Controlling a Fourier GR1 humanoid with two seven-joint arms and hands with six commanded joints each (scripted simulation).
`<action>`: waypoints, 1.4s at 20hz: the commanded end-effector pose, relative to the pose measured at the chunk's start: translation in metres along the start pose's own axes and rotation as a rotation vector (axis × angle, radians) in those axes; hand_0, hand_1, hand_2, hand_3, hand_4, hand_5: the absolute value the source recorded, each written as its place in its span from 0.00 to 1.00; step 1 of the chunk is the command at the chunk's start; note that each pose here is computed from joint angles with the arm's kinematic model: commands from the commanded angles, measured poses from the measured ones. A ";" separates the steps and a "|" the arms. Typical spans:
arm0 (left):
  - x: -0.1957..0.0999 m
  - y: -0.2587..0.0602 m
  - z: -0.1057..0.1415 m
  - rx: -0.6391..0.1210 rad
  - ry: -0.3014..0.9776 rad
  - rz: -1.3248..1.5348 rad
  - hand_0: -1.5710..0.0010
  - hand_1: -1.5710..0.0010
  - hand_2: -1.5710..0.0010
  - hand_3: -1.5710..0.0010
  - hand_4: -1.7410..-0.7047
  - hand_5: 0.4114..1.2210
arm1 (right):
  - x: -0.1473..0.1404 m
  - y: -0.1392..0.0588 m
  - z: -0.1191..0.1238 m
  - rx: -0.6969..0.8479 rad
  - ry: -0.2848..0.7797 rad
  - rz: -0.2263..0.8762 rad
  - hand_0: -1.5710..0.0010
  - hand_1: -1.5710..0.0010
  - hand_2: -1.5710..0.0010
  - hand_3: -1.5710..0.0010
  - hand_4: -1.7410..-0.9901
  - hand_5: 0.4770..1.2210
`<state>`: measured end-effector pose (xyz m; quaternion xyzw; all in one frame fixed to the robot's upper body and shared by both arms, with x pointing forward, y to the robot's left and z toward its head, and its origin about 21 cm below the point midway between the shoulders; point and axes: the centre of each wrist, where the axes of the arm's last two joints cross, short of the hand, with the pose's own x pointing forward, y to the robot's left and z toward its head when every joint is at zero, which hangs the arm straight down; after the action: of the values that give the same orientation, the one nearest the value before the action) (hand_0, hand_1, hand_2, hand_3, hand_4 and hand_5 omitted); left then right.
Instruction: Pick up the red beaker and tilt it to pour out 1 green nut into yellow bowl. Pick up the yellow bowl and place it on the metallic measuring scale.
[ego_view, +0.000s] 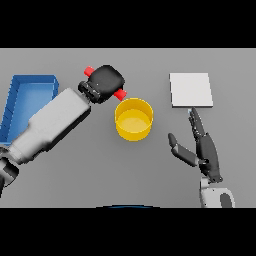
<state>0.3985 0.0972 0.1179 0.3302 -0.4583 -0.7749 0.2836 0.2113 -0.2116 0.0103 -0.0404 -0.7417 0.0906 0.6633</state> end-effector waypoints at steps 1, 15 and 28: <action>0.003 0.003 -0.002 -0.008 -0.015 -0.036 0.00 0.00 0.00 0.11 0.02 1.00 | 0.003 -0.001 -0.002 -0.014 -0.010 0.015 1.00 1.00 1.00 1.00 0.69 0.20; 0.028 0.028 -0.020 -0.093 -0.124 -0.633 0.00 0.00 0.00 0.00 0.00 1.00 | 0.001 0.002 -0.005 -0.036 -0.034 0.043 1.00 1.00 1.00 1.00 0.81 0.12; 0.029 0.118 -0.018 -0.013 -0.077 -1.028 0.00 0.00 0.00 0.00 0.01 1.00 | 0.003 0.002 -0.001 -0.042 -0.052 0.064 1.00 1.00 1.00 1.00 0.81 0.12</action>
<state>0.4106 0.0171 0.2115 0.4848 -0.2415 -0.8273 -0.1490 0.2120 -0.2095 0.0130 -0.0757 -0.7588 0.0972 0.6395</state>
